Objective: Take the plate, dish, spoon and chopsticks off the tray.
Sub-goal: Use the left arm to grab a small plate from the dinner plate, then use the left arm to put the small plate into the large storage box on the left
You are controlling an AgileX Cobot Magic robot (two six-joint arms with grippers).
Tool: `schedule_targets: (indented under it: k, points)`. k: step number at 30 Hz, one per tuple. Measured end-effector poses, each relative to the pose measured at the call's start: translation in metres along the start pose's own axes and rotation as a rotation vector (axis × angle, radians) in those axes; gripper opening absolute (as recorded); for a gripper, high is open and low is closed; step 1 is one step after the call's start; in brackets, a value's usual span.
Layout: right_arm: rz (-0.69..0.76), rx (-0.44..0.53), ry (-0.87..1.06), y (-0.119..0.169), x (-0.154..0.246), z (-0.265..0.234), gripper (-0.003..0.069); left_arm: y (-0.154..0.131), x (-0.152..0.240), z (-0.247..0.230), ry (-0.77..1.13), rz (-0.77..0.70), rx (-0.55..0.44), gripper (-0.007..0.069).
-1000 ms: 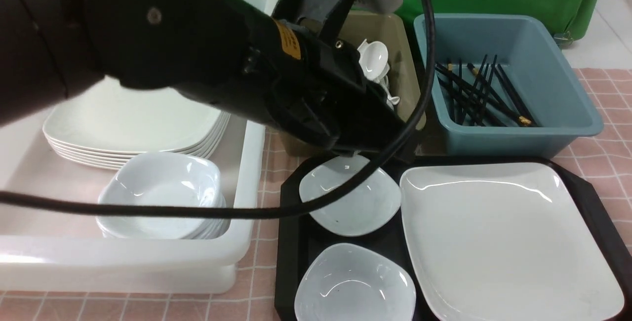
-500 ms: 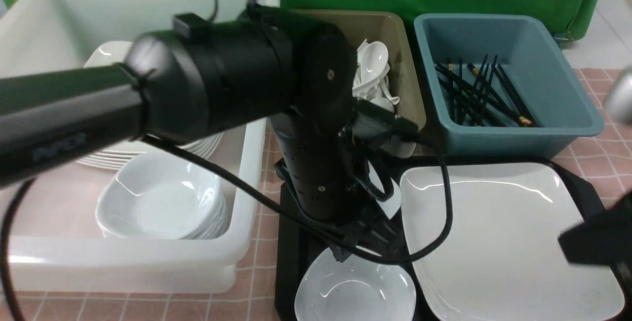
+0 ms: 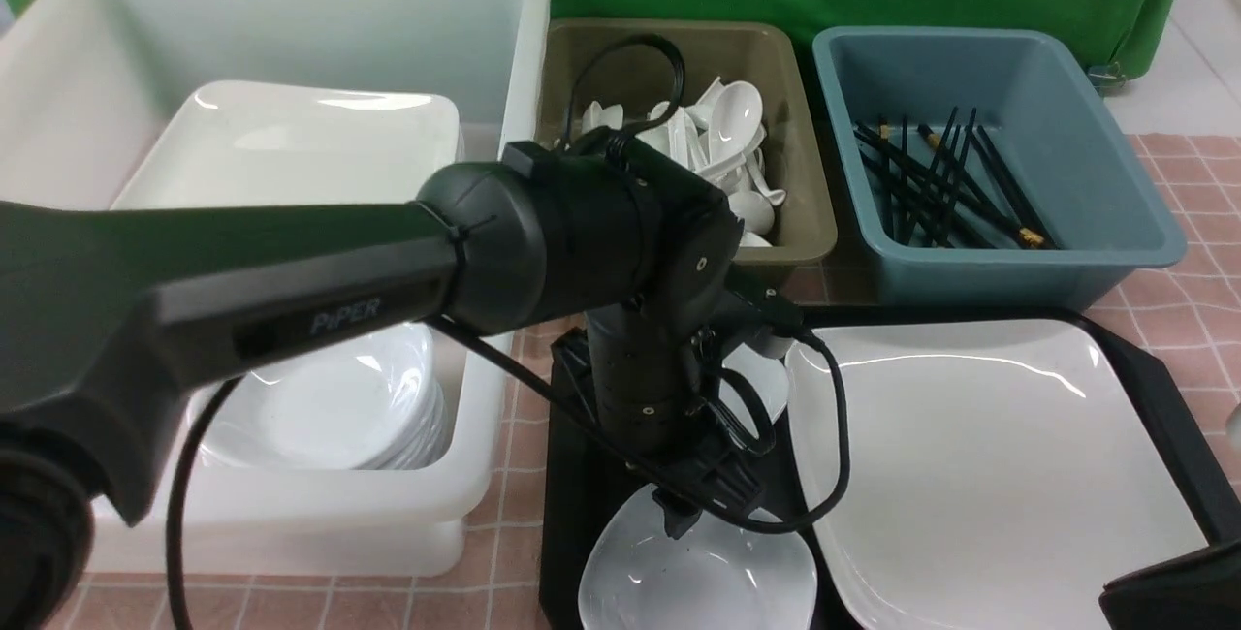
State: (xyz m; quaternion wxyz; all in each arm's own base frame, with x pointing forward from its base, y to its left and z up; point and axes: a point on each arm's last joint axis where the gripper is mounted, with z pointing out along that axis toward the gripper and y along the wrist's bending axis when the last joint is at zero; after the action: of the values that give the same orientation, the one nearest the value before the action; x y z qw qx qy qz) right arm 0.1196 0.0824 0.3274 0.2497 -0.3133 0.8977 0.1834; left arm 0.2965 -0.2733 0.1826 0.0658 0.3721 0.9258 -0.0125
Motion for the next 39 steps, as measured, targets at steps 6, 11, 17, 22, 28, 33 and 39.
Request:
schedule_targets:
  k: [6, 11, 17, 22, 28, 33, 39]
  points:
    - [-0.037, 0.005, -0.014, 0.000, -0.001, 0.000, 0.0030, -0.001, -0.001, 0.015, 0.029, -0.003, 0.006, 0.0531]
    - [-0.043, 0.008, -0.025, -0.001, -0.002, 0.000, 0.0030, -0.004, -0.001, 0.023, 0.052, -0.022, 0.034, 0.0448]
    - [-0.053, 0.012, -0.035, -0.001, -0.003, 0.000, 0.0030, -0.005, 0.000, 0.020, 0.067, -0.046, 0.067, 0.0195]
    - [-0.064, 0.013, -0.035, -0.001, -0.003, 0.000, 0.0030, -0.005, 0.001, 0.013, 0.073, -0.068, 0.072, 0.0180]
    - [-0.066, 0.012, -0.040, -0.001, -0.004, -0.001, 0.0030, -0.004, 0.005, -0.025, 0.010, -0.074, 0.077, 0.0047]
    - [-0.076, 0.000, -0.107, 0.004, -0.016, -0.016, 0.0030, -0.003, 0.016, -0.087, -0.138, -0.079, 0.086, 0.0010]
    - [-0.179, -0.114, -0.213, 0.018, -0.053, -0.037, 0.0030, 0.030, 0.053, -0.170, -0.307, -0.179, 0.084, 0.0009]
